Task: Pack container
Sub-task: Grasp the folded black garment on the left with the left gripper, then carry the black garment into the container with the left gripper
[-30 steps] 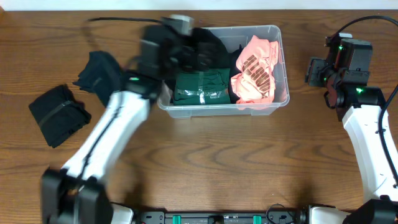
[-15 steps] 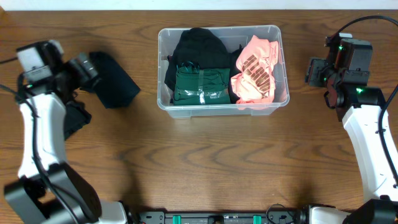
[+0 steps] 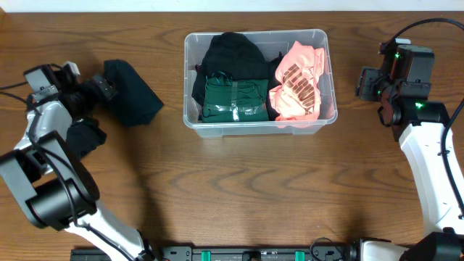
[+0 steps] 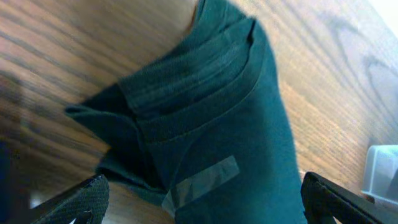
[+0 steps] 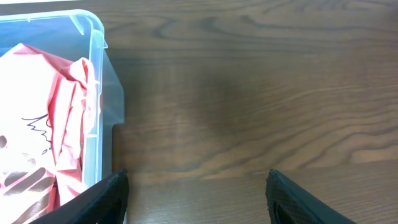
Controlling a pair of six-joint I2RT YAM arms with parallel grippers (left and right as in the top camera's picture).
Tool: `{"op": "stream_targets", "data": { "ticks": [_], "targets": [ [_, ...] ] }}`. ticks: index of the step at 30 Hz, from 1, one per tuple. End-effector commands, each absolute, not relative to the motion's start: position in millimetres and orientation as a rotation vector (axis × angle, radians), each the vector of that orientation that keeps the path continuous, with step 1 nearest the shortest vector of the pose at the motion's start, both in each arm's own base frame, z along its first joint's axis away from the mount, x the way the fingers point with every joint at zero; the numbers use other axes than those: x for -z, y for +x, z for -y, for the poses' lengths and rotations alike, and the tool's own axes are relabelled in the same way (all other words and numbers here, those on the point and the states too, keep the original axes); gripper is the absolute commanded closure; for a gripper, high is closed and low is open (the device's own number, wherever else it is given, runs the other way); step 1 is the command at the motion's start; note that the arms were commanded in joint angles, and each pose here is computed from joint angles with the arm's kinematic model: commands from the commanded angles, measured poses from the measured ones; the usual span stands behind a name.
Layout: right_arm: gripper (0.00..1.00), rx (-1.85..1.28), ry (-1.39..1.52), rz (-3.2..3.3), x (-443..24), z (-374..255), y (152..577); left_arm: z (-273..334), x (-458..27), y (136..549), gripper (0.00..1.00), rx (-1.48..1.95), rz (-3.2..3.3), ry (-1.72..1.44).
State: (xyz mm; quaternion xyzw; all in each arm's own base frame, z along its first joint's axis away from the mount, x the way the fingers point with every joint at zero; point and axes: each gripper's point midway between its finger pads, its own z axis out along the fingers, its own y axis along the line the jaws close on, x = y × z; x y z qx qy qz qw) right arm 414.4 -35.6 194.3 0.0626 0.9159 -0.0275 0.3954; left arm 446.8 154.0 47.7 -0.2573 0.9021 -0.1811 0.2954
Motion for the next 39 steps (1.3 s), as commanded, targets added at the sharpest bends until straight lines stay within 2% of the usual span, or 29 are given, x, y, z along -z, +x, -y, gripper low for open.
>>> {"op": "stream_targets", "data": {
  "ticks": [1,9,12,14,22,27,32,39],
  "targets": [
    [0.32,0.078,0.188,-2.326,-192.3,40.5,413.5,-148.4,-31.6,447.4,0.02,0.54,-2.42,-0.684],
    [0.32,0.075,0.192,-2.326,-192.3,40.4,413.5,-127.9,-2.2,451.5,0.0,0.576,-2.477,-0.662],
    [0.32,0.076,0.193,-2.327,-192.2,40.4,413.4,-111.5,3.3,456.4,0.04,0.577,-2.501,-0.62],
    [0.32,0.076,0.193,-2.331,-191.5,40.4,412.7,-106.2,6.1,458.0,0.1,0.54,-2.52,-0.617],
    [0.32,0.077,0.194,-2.355,-187.2,40.1,408.5,-93.0,7.5,461.1,0.67,0.537,-2.532,-0.643],
    [0.32,0.077,0.194,-2.356,-187.1,40.1,408.4,-93.4,0.5,462.7,0.87,0.535,-2.519,-0.635],
    [0.32,0.077,0.194,-2.355,-187.2,40.1,408.5,-96.8,-49.9,472.0,0.92,0.505,-2.426,-0.576],
    [0.31,0.078,0.193,-2.352,-187.8,40.2,409.1,-88.2,-182.2,472.9,0.94,0.44,-2.185,-0.417]
  ]
}}
